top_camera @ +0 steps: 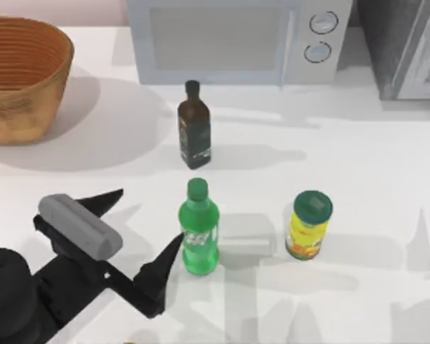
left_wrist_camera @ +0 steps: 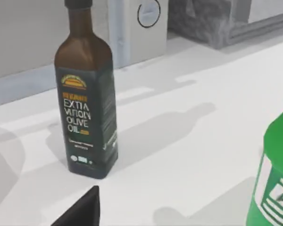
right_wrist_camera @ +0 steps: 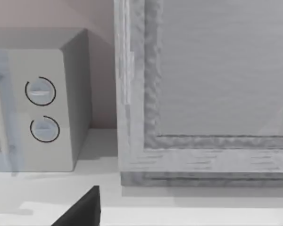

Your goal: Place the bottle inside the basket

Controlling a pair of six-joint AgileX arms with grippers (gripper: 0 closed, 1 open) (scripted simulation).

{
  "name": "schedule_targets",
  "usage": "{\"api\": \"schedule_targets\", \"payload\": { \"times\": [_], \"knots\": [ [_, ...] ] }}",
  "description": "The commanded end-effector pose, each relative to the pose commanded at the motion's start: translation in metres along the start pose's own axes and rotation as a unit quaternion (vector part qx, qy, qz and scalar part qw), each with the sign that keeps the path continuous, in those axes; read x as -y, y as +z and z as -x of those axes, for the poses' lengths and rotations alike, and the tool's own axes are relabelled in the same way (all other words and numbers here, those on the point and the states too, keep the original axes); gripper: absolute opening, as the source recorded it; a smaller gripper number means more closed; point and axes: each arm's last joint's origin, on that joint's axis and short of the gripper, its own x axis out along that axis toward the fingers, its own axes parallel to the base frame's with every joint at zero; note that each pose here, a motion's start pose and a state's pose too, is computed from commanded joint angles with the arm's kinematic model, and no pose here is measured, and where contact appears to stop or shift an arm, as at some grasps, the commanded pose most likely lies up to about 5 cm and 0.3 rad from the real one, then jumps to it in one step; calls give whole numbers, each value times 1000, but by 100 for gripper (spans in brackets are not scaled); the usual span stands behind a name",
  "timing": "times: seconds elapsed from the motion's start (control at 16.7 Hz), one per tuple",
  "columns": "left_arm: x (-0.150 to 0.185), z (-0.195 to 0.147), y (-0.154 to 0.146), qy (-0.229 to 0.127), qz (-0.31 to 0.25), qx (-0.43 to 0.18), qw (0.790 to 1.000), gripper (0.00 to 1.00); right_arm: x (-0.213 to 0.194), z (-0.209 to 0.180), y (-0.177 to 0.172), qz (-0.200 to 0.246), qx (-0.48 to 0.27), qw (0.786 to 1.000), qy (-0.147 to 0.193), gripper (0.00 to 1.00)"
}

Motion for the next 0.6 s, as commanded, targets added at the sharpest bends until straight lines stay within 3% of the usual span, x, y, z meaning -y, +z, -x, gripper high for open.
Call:
{"api": "schedule_targets", "payload": {
  "times": [0.3, 0.6],
  "knots": [
    [16, -3, -19, -53, -10, -23, 998, 100, 0, 0, 0, 0, 0, 1000, 0, 100],
    [17, -3, -21, -57, -10, -26, 998, 100, 0, 0, 0, 0, 0, 1000, 0, 100]
  ]
}}
